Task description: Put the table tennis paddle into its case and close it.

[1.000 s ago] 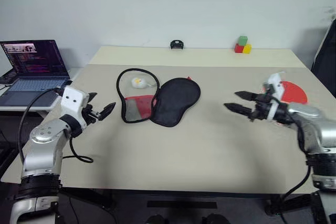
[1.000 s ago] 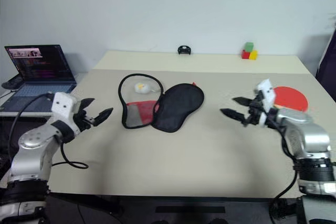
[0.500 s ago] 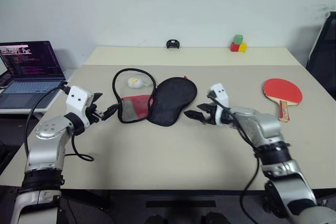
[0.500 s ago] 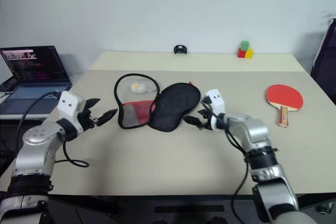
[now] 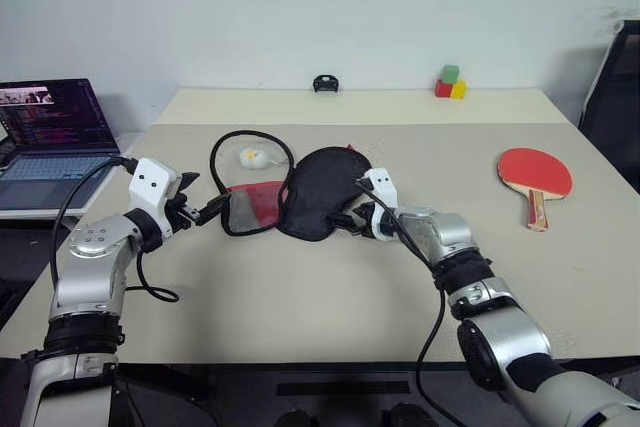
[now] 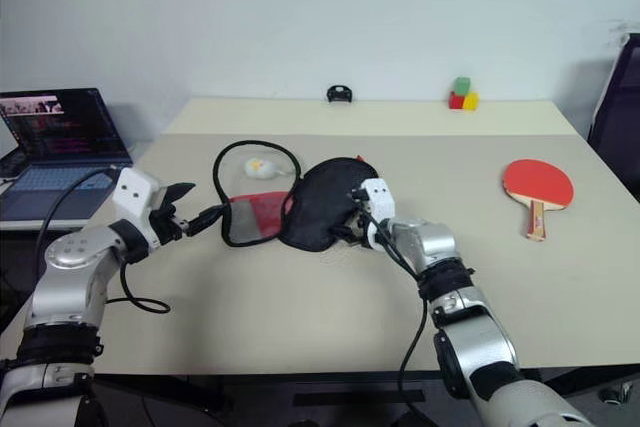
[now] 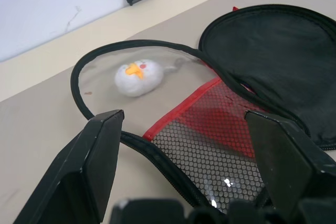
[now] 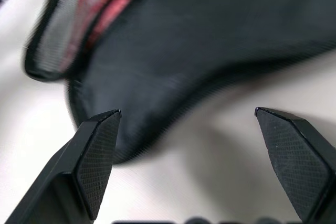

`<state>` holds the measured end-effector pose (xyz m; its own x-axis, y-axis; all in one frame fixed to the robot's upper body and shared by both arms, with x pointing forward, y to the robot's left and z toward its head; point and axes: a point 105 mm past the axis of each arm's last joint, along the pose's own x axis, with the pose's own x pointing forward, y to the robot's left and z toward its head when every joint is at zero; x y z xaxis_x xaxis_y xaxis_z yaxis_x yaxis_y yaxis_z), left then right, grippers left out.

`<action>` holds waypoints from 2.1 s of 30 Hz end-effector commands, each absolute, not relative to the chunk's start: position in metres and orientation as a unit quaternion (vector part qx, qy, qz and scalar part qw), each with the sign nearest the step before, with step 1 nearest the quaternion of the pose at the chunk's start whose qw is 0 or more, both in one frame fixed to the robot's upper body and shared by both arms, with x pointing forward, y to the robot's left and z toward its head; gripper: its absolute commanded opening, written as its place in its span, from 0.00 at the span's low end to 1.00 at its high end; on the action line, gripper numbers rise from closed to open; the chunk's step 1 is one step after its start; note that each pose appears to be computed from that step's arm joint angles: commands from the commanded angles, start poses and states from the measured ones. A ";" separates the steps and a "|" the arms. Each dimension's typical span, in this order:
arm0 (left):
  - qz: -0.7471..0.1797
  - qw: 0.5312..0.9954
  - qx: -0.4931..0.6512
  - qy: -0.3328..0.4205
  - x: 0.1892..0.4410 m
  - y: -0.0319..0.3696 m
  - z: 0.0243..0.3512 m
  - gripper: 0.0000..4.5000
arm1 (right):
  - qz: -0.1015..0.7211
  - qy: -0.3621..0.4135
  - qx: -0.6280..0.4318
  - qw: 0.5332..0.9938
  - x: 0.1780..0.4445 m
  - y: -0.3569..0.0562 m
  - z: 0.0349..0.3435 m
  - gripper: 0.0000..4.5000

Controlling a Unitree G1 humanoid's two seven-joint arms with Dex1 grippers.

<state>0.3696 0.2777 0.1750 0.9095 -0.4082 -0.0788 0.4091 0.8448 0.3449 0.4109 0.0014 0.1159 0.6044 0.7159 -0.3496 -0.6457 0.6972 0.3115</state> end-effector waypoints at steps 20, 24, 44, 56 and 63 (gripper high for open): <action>-0.218 0.954 0.205 -0.014 0.369 0.274 0.185 0.89 | 0.375 0.229 0.094 0.894 0.413 0.025 0.115 0.08; -0.231 0.951 0.206 -0.018 0.373 0.264 0.186 0.89 | 0.357 0.240 0.125 0.894 0.416 0.012 0.117 0.00; -0.347 0.918 0.183 -0.063 0.385 0.172 0.196 0.89 | 0.280 0.311 0.050 0.907 0.405 -0.143 0.116 0.00; -0.432 0.885 0.157 -0.073 0.373 0.116 0.192 0.89 | 0.268 0.343 -0.006 0.900 0.402 -0.196 0.123 0.00; -0.479 0.865 0.136 -0.067 0.359 0.100 0.192 0.89 | 0.271 0.358 -0.033 0.893 0.403 -0.214 0.128 0.00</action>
<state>0.3667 0.1096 0.1807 0.5725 -0.8189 -0.0409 0.7936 0.5409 0.2785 0.3983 -0.2063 0.1131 0.5754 0.4726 -0.6675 -0.4903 0.8525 0.1810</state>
